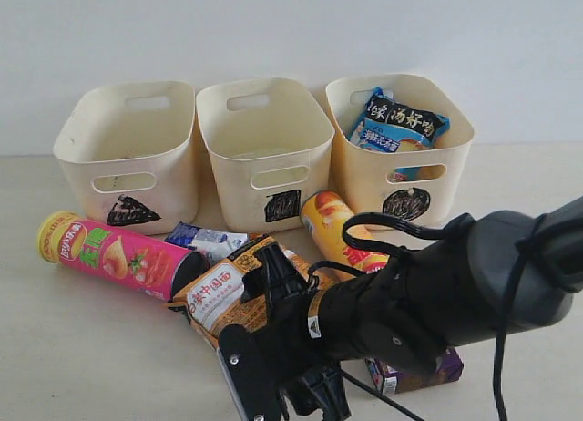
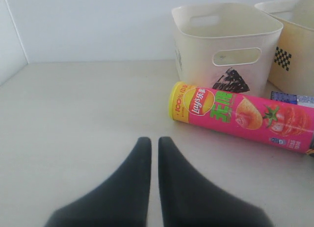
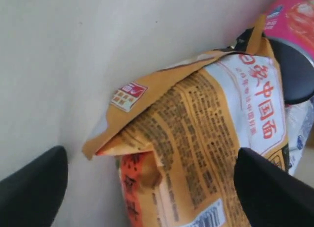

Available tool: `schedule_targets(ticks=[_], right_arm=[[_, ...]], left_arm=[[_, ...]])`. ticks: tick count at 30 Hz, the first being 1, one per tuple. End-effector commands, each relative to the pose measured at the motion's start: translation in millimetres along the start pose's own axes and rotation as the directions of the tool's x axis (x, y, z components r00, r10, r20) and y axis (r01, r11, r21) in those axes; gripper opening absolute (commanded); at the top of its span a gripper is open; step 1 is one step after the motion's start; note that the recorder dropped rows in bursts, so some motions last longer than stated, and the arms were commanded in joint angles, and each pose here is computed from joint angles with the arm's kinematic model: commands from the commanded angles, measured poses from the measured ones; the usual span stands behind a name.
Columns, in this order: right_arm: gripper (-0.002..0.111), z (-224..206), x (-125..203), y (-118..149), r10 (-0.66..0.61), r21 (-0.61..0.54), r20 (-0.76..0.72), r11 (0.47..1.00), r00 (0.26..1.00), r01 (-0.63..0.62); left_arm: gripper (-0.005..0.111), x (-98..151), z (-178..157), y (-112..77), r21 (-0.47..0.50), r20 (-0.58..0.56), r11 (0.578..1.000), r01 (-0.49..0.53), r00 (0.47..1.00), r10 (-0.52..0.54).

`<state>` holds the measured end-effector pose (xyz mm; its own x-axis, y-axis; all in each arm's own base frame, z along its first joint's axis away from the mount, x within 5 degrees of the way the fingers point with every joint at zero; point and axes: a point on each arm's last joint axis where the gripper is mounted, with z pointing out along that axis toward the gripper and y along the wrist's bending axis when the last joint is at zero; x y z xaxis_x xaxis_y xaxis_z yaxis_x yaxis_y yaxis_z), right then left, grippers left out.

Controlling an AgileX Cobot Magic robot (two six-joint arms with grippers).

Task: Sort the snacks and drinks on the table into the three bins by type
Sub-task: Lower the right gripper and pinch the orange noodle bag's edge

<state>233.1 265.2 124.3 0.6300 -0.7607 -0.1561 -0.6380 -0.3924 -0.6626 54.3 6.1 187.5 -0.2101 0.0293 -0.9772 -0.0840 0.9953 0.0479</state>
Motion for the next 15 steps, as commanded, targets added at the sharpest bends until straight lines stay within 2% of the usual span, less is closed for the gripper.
schedule_targets(ticks=[1, 5, 15], right_arm=[[0.083, 5, 11, 0, 0.001, 0.027, -0.010, 1.000, 1.000, 0.000], [0.082, 10, 22, 2, 0.034, 0.019, -0.034, 0.999, 0.999, -0.033], [0.082, 25, 27, 7, 0.022, 0.073, -0.020, 0.997, 1.000, -0.020]], left_arm=[[0.004, 1, 0, 0.0, -0.001, 0.004, 1.000, -0.005, 1.000, 0.005], [0.004, 1, 0, 0.0, -0.001, 0.004, 1.000, -0.005, 1.000, 0.005], [0.004, 1, 0, 0.0, -0.001, 0.004, 1.000, -0.005, 1.000, 0.005]])
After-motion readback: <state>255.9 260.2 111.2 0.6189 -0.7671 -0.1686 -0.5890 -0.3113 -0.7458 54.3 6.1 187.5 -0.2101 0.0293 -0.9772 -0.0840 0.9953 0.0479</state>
